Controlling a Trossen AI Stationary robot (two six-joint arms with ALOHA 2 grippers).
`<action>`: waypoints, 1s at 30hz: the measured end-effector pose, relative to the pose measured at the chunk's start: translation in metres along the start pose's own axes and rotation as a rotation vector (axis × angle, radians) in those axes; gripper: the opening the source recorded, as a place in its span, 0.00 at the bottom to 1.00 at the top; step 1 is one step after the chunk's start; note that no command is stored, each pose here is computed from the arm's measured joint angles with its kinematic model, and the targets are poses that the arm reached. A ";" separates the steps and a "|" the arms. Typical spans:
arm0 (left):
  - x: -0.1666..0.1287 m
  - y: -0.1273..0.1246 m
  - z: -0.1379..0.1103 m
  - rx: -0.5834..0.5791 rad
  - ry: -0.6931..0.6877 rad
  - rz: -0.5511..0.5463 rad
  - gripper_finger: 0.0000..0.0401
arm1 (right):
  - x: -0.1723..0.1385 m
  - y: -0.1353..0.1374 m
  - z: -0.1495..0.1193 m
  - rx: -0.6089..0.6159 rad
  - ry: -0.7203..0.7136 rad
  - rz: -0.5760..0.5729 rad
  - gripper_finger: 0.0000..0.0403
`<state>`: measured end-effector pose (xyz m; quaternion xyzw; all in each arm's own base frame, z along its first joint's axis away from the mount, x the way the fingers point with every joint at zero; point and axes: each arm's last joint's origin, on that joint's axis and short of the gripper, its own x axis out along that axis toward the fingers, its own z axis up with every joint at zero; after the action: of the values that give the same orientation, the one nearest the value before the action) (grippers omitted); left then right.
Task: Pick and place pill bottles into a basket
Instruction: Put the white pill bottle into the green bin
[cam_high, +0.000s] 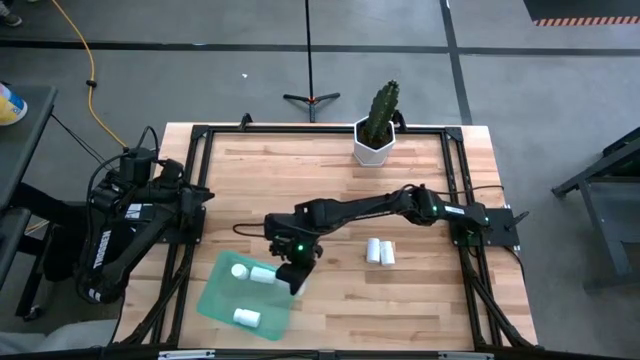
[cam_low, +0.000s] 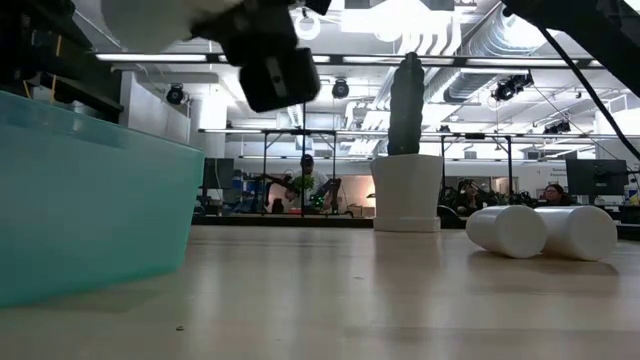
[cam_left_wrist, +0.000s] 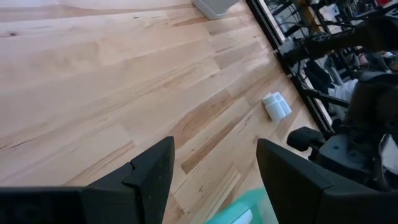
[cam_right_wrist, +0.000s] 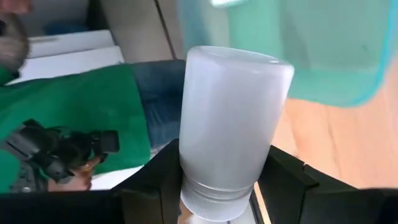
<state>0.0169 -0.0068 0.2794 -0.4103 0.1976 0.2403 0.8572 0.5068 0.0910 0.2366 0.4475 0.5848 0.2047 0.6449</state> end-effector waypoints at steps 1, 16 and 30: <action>0.000 0.000 0.000 0.001 -0.003 0.008 0.65 | 0.000 -0.002 -0.001 0.008 0.010 -0.012 0.40; 0.000 0.001 0.000 -0.011 -0.007 0.036 0.65 | -0.002 -0.005 -0.002 -0.019 -0.008 -0.064 0.40; 0.000 0.001 -0.001 -0.048 -0.002 0.037 0.65 | -0.017 0.056 0.036 -0.355 -0.425 0.387 0.40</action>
<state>0.0160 -0.0066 0.2783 -0.4267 0.1985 0.2612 0.8428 0.5513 0.0947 0.2886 0.4637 0.2968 0.3239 0.7694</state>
